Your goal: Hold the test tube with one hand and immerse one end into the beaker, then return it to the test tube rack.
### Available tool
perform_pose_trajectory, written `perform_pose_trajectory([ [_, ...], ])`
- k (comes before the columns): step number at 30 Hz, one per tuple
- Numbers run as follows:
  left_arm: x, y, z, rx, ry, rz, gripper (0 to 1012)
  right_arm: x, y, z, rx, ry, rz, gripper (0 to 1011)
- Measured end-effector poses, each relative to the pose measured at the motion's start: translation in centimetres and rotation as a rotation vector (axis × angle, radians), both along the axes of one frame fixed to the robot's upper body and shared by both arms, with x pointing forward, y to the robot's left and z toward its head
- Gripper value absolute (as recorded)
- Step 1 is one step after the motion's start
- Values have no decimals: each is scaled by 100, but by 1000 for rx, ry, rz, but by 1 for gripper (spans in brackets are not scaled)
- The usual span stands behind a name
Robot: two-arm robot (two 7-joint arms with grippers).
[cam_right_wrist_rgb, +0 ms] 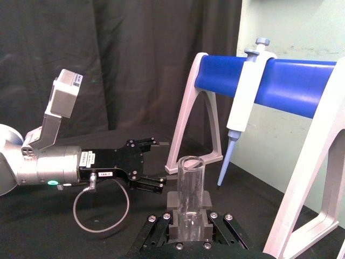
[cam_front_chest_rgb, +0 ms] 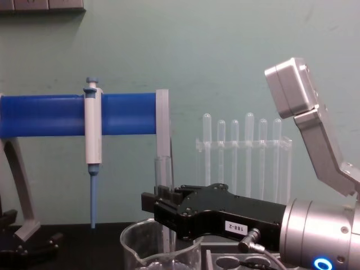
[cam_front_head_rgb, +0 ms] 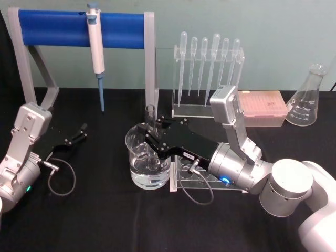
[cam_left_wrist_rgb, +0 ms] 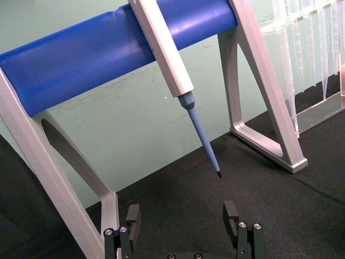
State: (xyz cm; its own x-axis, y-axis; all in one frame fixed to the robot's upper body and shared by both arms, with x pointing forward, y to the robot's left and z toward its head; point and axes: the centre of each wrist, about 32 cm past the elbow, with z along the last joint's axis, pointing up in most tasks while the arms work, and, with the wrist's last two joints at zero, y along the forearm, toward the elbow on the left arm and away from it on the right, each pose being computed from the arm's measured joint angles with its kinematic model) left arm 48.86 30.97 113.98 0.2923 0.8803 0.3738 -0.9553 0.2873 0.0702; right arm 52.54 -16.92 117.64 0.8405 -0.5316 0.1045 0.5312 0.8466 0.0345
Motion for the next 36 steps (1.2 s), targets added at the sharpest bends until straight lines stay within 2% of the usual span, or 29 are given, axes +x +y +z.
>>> perform_pose_trajectory([
  [36,0,0,0,0,0,0,1000,0,0,0,0,0,0,227],
])
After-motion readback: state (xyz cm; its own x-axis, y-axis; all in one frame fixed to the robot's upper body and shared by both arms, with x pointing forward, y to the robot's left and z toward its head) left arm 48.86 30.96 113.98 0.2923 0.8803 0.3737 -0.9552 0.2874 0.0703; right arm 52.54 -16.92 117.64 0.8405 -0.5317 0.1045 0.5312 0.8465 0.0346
